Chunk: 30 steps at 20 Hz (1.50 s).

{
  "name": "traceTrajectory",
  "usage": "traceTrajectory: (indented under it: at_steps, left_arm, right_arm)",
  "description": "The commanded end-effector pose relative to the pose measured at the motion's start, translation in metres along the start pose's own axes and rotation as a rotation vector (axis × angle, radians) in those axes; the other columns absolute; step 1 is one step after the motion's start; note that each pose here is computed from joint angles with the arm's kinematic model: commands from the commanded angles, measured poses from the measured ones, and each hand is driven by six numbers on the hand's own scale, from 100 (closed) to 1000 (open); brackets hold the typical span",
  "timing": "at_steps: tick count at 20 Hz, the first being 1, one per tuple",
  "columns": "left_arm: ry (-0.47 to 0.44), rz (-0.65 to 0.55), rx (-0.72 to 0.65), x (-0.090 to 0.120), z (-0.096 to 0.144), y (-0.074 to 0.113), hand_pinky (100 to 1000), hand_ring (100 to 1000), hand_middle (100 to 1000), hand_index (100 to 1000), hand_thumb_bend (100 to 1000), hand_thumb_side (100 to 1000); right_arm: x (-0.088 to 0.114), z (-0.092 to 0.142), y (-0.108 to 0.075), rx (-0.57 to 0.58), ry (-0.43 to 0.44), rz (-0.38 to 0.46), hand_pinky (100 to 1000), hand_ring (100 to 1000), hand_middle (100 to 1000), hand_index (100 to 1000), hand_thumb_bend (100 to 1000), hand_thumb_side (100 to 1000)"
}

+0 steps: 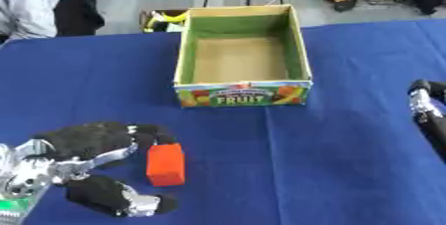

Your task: Pick up objects on the table and place them in the box.

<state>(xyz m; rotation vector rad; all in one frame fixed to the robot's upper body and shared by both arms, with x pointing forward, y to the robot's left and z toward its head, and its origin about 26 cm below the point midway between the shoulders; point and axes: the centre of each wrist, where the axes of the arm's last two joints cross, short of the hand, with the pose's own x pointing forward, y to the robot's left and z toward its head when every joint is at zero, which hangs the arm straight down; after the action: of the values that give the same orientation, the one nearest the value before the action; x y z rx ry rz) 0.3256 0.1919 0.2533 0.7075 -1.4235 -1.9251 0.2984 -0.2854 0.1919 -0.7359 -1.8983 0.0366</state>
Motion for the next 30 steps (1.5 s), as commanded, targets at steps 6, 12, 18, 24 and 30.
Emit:
traceTrajectory:
  at_steps: [6, 12, 18, 24, 30]
  left_arm:
    - [0.09, -0.06, 0.033, -0.001, 0.004, 0.008, 697, 774, 791, 1000, 621, 982]
    - [0.109, -0.041, 0.06, -0.002, 0.002, 0.008, 676, 755, 777, 1000, 532, 981]
    - [0.113, 0.002, 0.074, -0.004, -0.007, 0.005, 658, 733, 792, 982, 469, 934]
    - [0.122, -0.001, 0.036, -0.006, -0.019, 0.0, 643, 735, 795, 970, 470, 902]
    - [0.111, 0.012, -0.03, -0.011, -0.027, -0.007, 634, 738, 811, 976, 461, 814]
  right_arm:
    - [0.006, 0.0, -0.003, -0.004, -0.017, -0.005, 743, 941, 699, 767, 100, 707]
    - [0.005, 0.0, -0.003, -0.003, -0.012, -0.003, 743, 941, 696, 765, 100, 702]
    - [0.005, 0.0, -0.003, -0.002, -0.007, -0.004, 743, 941, 693, 764, 100, 703]
    - [0.006, 0.0, -0.003, 0.0, -0.005, -0.007, 743, 942, 689, 763, 100, 703]
    - [0.006, 0.0, -0.003, -0.002, -0.001, -0.009, 743, 943, 686, 762, 100, 702]
